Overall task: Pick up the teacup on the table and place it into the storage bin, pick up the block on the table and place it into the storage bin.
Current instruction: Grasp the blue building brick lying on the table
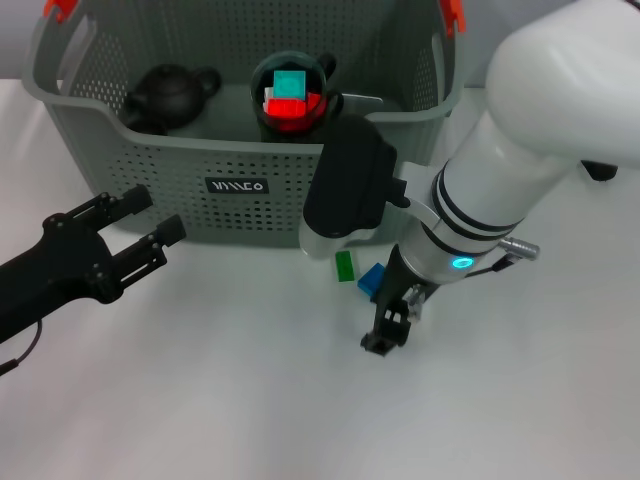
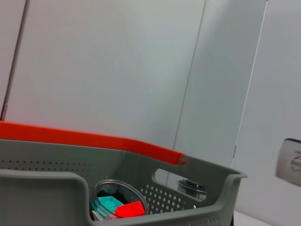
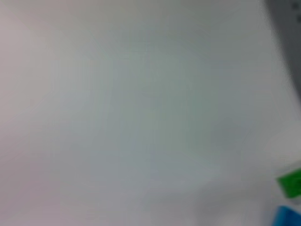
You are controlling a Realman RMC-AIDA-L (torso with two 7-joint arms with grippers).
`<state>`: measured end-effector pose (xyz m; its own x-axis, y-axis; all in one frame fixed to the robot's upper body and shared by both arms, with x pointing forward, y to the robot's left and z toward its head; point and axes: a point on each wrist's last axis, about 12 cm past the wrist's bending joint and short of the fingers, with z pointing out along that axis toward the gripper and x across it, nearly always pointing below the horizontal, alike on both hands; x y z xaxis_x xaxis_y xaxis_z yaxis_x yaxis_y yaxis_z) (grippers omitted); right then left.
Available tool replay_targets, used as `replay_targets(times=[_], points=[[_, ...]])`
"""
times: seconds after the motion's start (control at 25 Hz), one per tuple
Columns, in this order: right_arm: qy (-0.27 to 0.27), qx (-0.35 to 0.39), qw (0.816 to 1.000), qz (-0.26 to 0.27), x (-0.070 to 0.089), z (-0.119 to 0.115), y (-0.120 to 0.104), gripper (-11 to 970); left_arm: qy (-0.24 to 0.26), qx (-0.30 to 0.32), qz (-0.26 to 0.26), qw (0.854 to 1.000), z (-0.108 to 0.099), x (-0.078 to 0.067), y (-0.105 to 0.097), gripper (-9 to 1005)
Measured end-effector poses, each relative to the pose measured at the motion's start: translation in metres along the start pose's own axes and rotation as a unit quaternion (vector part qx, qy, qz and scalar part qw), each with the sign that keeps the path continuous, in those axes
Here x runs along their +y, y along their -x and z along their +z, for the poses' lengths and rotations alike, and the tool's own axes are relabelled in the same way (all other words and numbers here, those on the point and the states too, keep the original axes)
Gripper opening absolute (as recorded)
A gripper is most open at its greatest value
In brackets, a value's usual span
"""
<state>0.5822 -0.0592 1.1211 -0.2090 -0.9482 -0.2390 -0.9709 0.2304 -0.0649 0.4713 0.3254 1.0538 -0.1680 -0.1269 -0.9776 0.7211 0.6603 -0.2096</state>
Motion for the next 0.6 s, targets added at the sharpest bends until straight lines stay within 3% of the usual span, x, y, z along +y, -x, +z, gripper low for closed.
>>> replay_targets(times=[0.16, 0.32, 0.6], points=[[0.041, -0.014, 0.999, -0.012, 0.009, -0.02, 0.003, 592, 0.001, 0.001, 0.0, 1.0, -0.001, 0.0, 0.0, 628], [0.008, -0.043, 0.999, 0.005, -0.002, -0.031, 0.002, 593, 0.001, 0.0, 0.0, 1.0, -0.001, 0.0, 0.0, 628], [-0.043, -0.018, 0.999, 0.014, -0.012, -0.005, -0.003, 594, 0.001, -0.001, 0.001, 1.0, 0.0, 0.0, 0.0, 628]])
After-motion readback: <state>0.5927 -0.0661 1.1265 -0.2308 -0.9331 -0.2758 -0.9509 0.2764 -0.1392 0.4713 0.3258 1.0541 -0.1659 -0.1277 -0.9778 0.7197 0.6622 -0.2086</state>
